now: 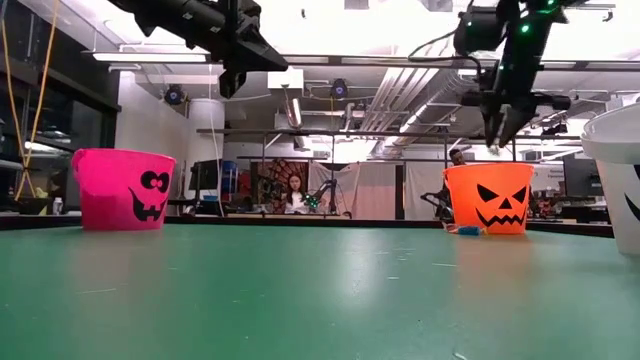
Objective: Sort candy by brand, put in halloween buckets
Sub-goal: Put the green candy into the orange bucket, then put the blue candy into the orange bucket
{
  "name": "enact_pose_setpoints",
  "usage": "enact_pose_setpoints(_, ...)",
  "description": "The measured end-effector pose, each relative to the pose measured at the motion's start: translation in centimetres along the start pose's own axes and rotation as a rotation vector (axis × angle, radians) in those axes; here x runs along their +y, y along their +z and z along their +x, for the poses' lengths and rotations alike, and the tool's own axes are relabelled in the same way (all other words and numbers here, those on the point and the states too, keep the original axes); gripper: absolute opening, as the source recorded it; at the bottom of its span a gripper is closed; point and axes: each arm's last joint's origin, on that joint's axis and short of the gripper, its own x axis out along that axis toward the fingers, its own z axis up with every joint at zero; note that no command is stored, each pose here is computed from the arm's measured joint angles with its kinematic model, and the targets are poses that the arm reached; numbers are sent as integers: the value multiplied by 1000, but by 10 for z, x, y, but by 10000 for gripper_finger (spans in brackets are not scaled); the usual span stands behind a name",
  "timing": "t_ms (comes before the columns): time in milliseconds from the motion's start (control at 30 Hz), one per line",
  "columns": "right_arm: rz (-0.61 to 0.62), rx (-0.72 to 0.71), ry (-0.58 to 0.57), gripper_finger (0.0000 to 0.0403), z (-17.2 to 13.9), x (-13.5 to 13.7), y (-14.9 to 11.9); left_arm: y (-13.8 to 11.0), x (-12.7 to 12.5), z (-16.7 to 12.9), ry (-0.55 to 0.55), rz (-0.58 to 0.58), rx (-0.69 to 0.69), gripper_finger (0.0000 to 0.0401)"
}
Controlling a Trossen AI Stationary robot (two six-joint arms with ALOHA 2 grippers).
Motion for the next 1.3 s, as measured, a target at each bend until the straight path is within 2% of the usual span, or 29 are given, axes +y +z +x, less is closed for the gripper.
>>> enact_pose_setpoints(267, -66, 25, 60, 204, 1, 0, 15, -1, 0, 0, 4, -3, 8, 0)
enact_pose_setpoints(367, -100, 44, 136, 239, -9, 2, 20, -1, 0, 0, 4, -3, 8, 0)
enact_pose_setpoints(567, -143, 62, 434, 255, -37, 22, 22, -1, 1, 0, 10, -3, 5, 0)
enact_pose_setpoints(700, -246, 138, 515, 254, -44, 49, -3, 0, 2, 0, 40, -3, -6, 0)
enact_pose_setpoints(833, -287, 177, 432, 254, -35, 79, -33, 0, 2, 0, 48, -3, -9, 0)
enact_pose_setpoints(967, -364, 300, 269, 254, -3, 99, -57, 0, 2, 0, 48, -2, -9, 0)
enact_pose_setpoints(1167, -537, 390, 35, 254, 48, 110, -75, 0, 2, 0, 48, 6, -9, 0)
enact_pose_setpoints(1300, -589, 423, -34, 254, 69, 113, -82, 0, 2, 0, 49, 7, -9, 0)
